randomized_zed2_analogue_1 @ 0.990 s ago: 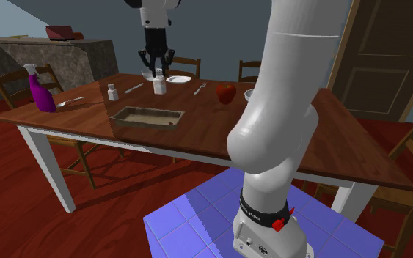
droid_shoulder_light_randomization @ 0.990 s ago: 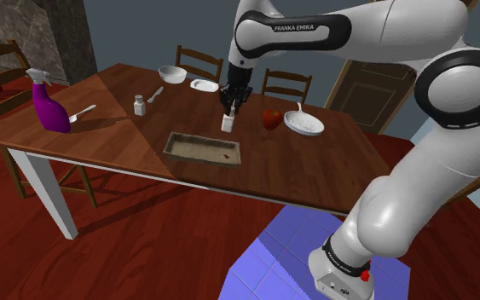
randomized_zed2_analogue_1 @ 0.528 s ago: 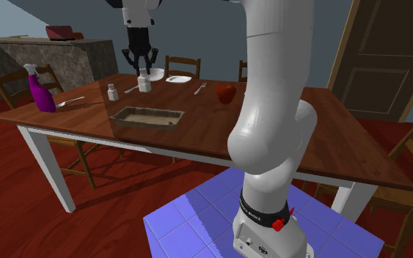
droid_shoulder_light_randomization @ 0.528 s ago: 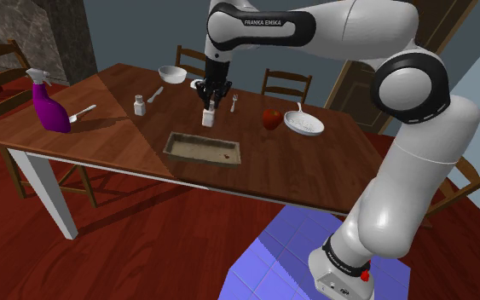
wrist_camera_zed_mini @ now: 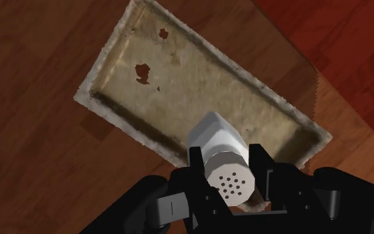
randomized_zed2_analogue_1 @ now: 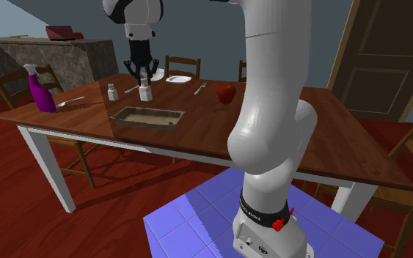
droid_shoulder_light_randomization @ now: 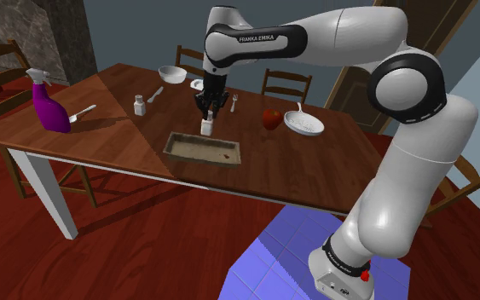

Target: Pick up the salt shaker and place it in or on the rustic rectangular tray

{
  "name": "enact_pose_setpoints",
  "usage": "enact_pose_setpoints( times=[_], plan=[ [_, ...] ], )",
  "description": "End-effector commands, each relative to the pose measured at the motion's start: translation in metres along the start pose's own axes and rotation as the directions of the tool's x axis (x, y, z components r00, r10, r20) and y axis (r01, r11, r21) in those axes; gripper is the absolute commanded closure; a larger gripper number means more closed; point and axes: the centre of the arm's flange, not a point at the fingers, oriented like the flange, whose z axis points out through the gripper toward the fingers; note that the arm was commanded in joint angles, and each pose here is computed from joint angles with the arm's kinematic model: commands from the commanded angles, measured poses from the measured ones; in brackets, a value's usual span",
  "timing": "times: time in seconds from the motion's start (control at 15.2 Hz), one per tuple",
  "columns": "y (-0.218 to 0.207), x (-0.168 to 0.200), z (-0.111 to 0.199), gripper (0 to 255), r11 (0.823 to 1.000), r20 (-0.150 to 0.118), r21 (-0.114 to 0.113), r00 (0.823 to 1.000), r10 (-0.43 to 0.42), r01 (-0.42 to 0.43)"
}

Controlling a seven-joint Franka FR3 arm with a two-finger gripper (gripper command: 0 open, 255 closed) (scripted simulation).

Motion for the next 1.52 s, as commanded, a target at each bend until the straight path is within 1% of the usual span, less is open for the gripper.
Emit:
enact_pose_setpoints(
  times=[0.0, 0.59, 1.19, 1.25, 1.45],
  plan=[
    [0.0, 0.0, 0.009, 255, 1.0, -0.001, 0.0, 1.0, 0.0, 0.0],
    [0.001, 0.0, 0.057, 255, 1.0, -0.001, 0.0, 1.0, 0.0, 0.0],
    [0.001, 0.0, 0.059, 255, 1.0, -0.001, 0.0, 1.0, 0.0, 0.0],
    [0.001, 0.0, 0.059, 0, 1.0, -0.001, 0.0, 1.0, 0.0, 0.0],
    [0.001, 0.0, 0.059, 0, 1.0, -0.001, 0.0, 1.0, 0.0, 0.0]
  ],
)
